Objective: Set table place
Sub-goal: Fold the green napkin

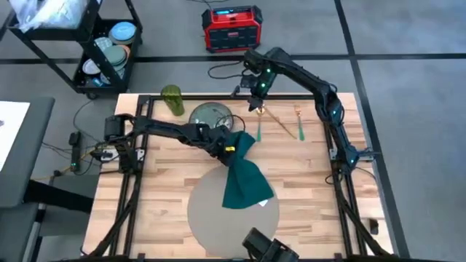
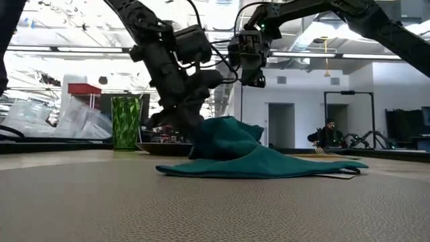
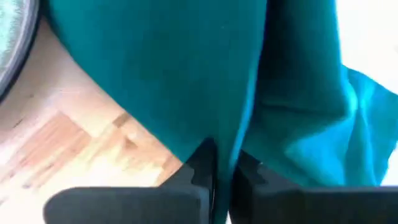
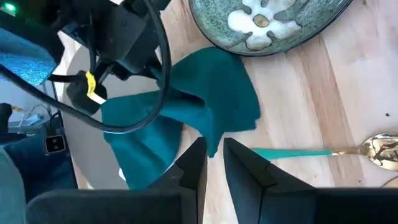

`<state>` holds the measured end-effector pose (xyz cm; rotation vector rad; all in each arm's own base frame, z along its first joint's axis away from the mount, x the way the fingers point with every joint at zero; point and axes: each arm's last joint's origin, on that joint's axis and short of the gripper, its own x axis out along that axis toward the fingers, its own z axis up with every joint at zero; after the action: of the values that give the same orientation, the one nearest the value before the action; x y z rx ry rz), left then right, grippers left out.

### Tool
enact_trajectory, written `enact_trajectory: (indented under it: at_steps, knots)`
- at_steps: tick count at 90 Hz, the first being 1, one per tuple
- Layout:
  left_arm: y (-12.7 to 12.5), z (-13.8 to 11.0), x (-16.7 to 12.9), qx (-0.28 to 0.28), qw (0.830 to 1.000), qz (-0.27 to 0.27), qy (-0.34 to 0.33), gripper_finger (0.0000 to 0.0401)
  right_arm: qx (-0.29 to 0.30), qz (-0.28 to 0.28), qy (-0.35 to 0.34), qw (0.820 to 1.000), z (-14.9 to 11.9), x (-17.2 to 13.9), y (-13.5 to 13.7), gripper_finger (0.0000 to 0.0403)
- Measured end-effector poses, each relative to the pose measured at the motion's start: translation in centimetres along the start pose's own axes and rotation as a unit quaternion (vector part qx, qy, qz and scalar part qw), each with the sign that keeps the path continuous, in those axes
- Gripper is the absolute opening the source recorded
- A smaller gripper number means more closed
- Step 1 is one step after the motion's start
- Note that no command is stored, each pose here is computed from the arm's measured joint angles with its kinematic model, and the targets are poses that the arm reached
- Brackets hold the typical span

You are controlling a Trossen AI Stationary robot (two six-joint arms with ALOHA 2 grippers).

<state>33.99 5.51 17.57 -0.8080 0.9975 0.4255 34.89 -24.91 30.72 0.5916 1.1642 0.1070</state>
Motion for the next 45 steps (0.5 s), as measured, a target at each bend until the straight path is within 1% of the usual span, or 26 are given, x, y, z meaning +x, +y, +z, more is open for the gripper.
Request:
enact_trajectory:
  at_steps: [6,14,21,34,45]
  knots:
    - [-0.4,0.1,-1.1,0.002,1.000,0.001,-0.002,0.0000,0.000,0.000,0.001,1.000,0.0,0.0,0.0,0.0044]
    - [-0.9,-0.2,-2.3,0.004,1.000,0.017,-0.011,0.0000,-0.001,0.001,0.002,1.000,0.0,0.1,0.1,0.0044]
    - [-1.4,-0.7,-3.3,-0.007,1.000,0.011,-0.014,0.0000,-0.002,0.002,0.004,1.000,0.0,0.2,0.3,0.0044]
    - [-2.5,-2.5,-4.2,-0.015,1.000,0.017,0.011,0.0000,-0.004,0.003,0.006,1.000,0.1,0.4,0.7,0.0043]
    - [-3.2,-4.6,-4.3,-0.015,0.998,0.047,0.043,0.0000,-0.008,0.001,-0.004,1.000,-0.1,-0.5,1.9,0.0043]
